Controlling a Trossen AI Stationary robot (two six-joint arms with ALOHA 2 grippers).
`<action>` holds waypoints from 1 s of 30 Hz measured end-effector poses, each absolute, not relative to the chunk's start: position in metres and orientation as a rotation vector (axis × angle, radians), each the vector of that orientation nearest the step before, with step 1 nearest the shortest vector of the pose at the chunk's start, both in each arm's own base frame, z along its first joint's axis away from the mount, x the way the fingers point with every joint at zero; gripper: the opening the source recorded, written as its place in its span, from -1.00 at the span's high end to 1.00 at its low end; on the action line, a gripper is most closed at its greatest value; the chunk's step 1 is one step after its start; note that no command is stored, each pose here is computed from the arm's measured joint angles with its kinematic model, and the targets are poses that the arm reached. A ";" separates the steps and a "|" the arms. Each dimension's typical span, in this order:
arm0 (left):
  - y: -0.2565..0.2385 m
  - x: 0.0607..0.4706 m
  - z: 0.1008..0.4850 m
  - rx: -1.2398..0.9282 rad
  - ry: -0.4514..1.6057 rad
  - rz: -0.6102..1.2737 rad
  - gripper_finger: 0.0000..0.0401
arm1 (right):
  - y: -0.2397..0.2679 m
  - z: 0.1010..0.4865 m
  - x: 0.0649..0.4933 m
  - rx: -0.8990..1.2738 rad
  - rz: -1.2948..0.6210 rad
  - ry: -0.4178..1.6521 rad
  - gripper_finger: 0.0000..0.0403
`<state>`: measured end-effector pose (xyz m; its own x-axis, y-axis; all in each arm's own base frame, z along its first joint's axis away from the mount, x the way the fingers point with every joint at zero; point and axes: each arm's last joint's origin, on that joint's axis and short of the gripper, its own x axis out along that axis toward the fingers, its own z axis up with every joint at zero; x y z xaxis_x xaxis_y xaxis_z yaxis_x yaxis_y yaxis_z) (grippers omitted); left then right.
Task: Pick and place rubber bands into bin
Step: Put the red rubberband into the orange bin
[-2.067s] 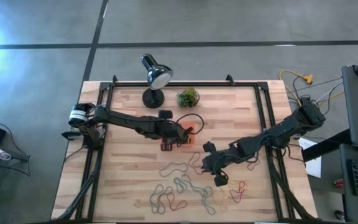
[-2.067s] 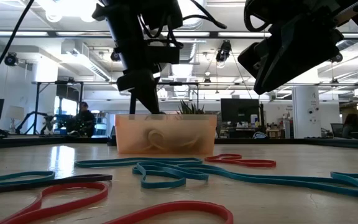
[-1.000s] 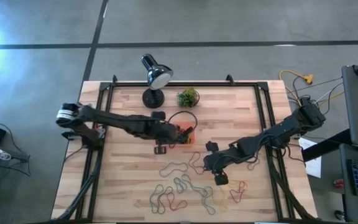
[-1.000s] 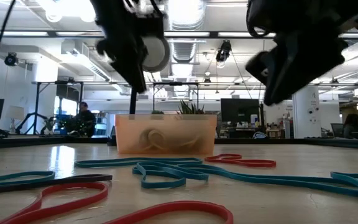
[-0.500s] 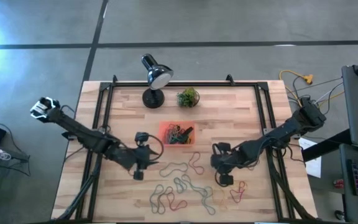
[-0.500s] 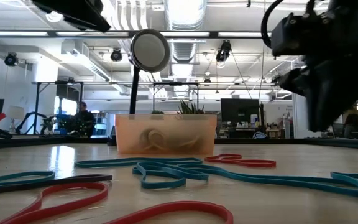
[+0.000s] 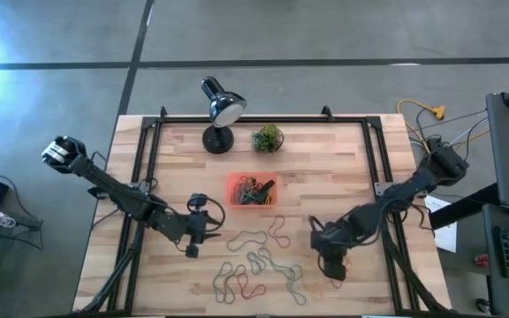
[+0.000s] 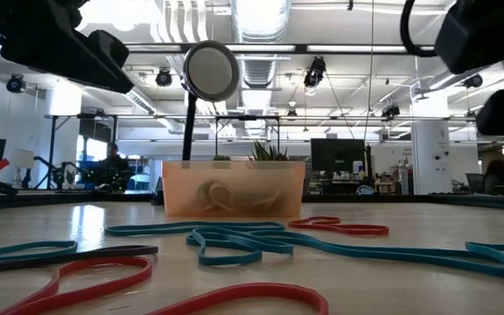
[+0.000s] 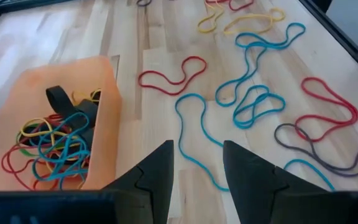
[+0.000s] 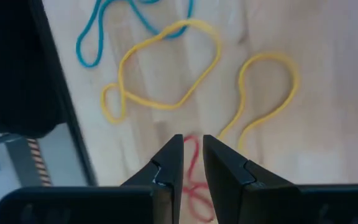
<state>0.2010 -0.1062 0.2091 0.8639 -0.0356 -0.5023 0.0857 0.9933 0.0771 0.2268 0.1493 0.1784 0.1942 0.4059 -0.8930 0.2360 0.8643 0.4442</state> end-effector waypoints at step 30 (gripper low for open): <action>-0.106 0.201 0.210 0.092 0.515 -0.064 0.39 | 0.195 0.169 0.182 0.330 0.005 1.226 0.72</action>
